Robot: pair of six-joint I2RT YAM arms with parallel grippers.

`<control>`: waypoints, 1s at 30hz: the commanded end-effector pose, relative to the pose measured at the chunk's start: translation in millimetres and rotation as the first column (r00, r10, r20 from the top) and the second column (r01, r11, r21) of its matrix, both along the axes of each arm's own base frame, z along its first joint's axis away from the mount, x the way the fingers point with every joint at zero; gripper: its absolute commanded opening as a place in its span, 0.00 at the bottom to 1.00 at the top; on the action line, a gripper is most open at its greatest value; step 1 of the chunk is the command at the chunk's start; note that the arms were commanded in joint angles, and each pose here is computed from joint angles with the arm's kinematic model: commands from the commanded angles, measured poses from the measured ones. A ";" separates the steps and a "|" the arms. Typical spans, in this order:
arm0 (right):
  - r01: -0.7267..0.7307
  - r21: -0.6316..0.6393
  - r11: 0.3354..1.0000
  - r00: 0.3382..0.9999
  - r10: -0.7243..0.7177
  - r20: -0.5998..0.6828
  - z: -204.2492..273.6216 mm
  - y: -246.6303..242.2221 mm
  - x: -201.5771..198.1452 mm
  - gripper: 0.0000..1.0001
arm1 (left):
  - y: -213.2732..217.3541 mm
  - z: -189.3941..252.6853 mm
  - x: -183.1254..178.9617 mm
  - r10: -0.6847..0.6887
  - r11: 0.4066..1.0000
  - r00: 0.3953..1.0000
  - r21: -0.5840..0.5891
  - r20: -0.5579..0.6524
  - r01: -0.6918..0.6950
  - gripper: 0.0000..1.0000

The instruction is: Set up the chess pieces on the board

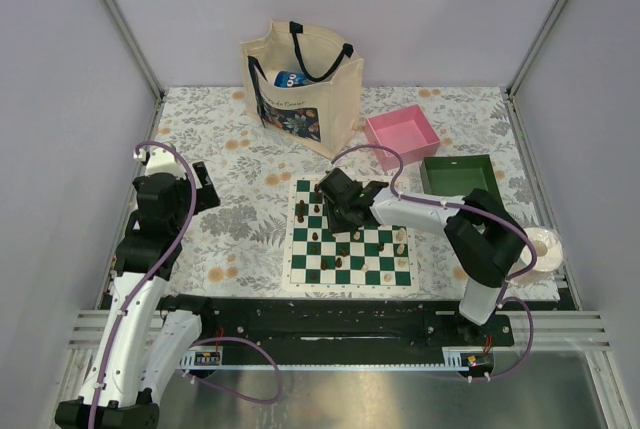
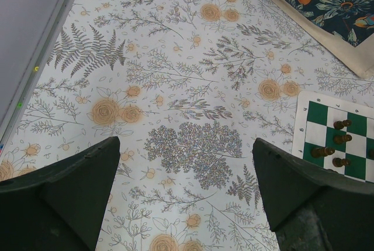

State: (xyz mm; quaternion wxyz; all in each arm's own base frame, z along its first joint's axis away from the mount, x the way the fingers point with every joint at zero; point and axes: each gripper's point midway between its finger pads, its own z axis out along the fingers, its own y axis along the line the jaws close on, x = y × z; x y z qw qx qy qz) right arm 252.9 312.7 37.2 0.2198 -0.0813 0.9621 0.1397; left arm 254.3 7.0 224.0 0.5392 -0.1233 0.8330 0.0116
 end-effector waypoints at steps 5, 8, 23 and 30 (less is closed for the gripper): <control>-0.009 0.012 1.000 0.999 0.008 0.053 16.0 7.7 9.9 0.25 | -1.5 12.1 4.2 -0.006 1.000 0.999 -0.012 0.047 0.006 0.99; -0.024 0.022 0.999 0.999 0.023 0.049 21.3 8.4 6.9 0.22 | -1.6 12.4 4.4 -0.006 1.000 0.999 -0.012 0.050 0.006 0.99; 0.072 0.093 0.993 0.983 -0.086 0.160 77.8 -67.4 -35.7 0.21 | -1.2 11.4 4.5 -0.004 1.000 0.999 -0.012 0.045 0.005 0.99; 0.235 0.116 0.965 0.959 -0.250 0.137 64.0 -133.1 -77.9 0.21 | -3.3 11.6 4.9 -0.013 1.000 0.999 -0.017 0.045 0.014 0.99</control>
